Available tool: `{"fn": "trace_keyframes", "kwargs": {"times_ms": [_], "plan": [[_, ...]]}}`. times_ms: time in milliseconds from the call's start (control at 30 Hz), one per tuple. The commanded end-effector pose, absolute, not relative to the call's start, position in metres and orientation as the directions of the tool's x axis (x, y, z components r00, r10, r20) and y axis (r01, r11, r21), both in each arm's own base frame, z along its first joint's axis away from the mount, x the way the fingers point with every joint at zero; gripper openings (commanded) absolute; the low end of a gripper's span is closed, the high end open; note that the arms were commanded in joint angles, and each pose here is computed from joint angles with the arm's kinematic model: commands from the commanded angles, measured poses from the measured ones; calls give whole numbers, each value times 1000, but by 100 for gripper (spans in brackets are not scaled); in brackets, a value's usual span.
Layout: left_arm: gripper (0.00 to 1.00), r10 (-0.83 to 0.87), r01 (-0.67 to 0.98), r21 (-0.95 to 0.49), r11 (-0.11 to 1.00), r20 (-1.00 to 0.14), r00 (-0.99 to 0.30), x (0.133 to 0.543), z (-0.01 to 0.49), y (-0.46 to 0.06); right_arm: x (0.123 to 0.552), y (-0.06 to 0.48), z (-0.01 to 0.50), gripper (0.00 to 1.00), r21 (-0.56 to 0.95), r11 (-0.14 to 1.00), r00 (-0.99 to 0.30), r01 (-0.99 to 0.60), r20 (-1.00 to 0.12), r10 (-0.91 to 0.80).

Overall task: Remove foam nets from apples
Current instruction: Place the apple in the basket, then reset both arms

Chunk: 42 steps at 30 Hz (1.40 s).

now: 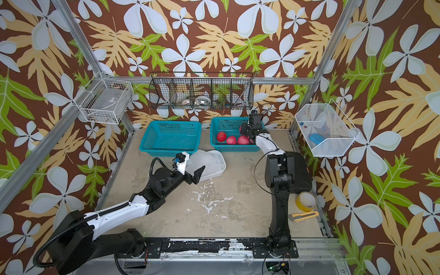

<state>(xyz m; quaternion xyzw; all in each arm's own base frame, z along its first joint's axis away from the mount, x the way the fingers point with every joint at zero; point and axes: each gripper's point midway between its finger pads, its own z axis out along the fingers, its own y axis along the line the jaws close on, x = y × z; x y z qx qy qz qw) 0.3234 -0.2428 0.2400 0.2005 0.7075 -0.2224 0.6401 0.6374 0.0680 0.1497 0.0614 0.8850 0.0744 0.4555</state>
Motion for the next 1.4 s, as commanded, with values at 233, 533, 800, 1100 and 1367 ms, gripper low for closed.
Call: {"fn": "trace_keyframes", "kwargs": {"times_ms": [233, 533, 800, 1100, 1367], "plan": [[100, 47, 477, 10, 879, -997, -65, 343, 243, -234, 662, 56, 136, 61, 236, 970, -558, 59, -798, 228], [100, 15, 91, 15, 996, -1000, 4, 348, 253, -155, 657, 59, 164, 97, 253, 967, -556, 32, -799, 228], [100, 86, -147, 81, 986, -996, 25, 342, 247, -100, 639, 50, 217, 100, 210, 977, -501, 32, -843, 197], [100, 101, -112, 100, 989, -995, 7, 349, 243, -105, 632, 51, 210, 100, 181, 983, -515, 13, -841, 162], [100, 136, -311, 120, 943, -990, 30, 334, 244, -54, 592, 40, 236, 100, 191, 980, -458, 57, -867, 196]]}}
